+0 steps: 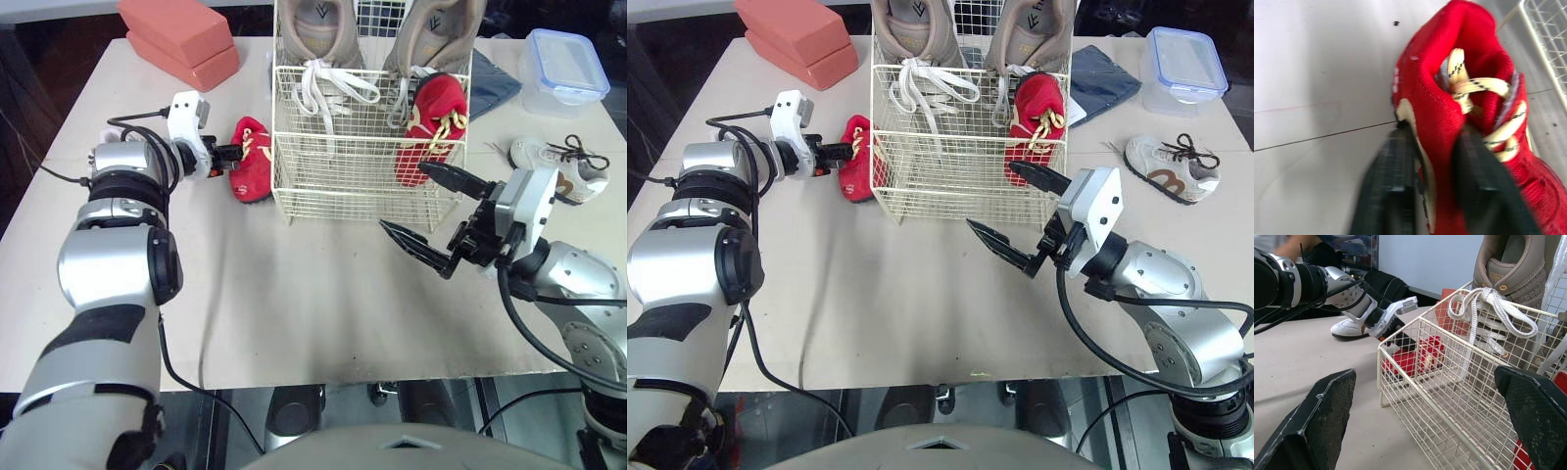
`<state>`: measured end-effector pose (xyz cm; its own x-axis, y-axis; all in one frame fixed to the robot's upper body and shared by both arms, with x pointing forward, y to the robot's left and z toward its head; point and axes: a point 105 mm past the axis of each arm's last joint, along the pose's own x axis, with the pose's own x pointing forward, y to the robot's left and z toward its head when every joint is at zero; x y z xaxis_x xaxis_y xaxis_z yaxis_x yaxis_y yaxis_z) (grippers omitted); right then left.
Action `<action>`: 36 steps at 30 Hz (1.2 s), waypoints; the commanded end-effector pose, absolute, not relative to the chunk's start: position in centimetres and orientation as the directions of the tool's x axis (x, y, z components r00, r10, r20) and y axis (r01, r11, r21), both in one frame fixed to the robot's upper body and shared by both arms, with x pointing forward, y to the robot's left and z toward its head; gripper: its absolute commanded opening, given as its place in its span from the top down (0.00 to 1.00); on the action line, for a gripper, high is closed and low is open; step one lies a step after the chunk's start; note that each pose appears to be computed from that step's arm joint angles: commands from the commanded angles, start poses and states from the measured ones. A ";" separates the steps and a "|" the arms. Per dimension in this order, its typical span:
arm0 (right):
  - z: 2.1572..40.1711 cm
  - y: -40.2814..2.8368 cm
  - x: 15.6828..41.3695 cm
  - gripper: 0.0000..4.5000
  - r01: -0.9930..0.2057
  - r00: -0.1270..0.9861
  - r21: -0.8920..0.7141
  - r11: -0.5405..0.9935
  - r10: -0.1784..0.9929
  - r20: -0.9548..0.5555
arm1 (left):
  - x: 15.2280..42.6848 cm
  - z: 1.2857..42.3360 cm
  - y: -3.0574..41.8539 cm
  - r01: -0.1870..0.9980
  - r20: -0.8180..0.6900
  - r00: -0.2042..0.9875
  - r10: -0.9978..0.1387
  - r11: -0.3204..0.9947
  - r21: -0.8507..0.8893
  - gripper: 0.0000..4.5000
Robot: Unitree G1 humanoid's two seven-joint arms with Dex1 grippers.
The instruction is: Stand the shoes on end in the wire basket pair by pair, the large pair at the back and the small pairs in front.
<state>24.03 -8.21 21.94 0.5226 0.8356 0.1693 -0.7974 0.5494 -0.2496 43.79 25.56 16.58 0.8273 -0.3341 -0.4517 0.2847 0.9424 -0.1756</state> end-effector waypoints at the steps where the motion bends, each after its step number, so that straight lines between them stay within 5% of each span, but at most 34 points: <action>1: 22.6 -8.2 23.7 0.00 -0.794 0.509 -0.267 0.546 0.837 0.200 | 44.1 19.1 25.8 0.287 -0.394 0.857 -0.332 0.943 -0.169 0.99; 11: 22.5 -8.5 23.7 0.00 -0.798 0.507 -0.256 0.545 0.838 0.203 | 43.0 26.9 25.6 0.396 -0.125 0.898 -0.421 0.900 -0.184 0.99; 18: 22.9 -8.6 24.0 0.00 -0.813 0.482 -0.249 0.526 0.848 0.220 | 37.9 33.7 27.0 0.349 0.159 0.925 -0.344 0.937 -0.005 0.99; 22: 23.3 -8.8 24.5 0.00 -0.820 0.470 -0.230 0.524 0.846 0.253 | 33.4 37.6 25.3 0.322 0.416 0.834 -0.361 0.932 0.164 0.99; 28: 23.6 -9.3 25.1 0.00 -0.814 0.473 -0.238 0.530 0.843 0.256 | 30.3 37.6 22.0 0.265 0.590 0.733 -0.340 0.941 0.212 0.99; 36: 23.7 -9.4 25.3 0.00 -0.805 0.487 -0.234 0.545 0.833 0.264 | 30.7 35.9 17.2 0.199 0.684 0.625 -0.377 0.924 0.328 0.99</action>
<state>25.79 -9.22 22.43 0.4966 0.8395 0.2206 -0.8210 0.5368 -0.1944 31.57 18.15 34.64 0.6916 -0.3743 0.6178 0.2416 0.9259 0.2904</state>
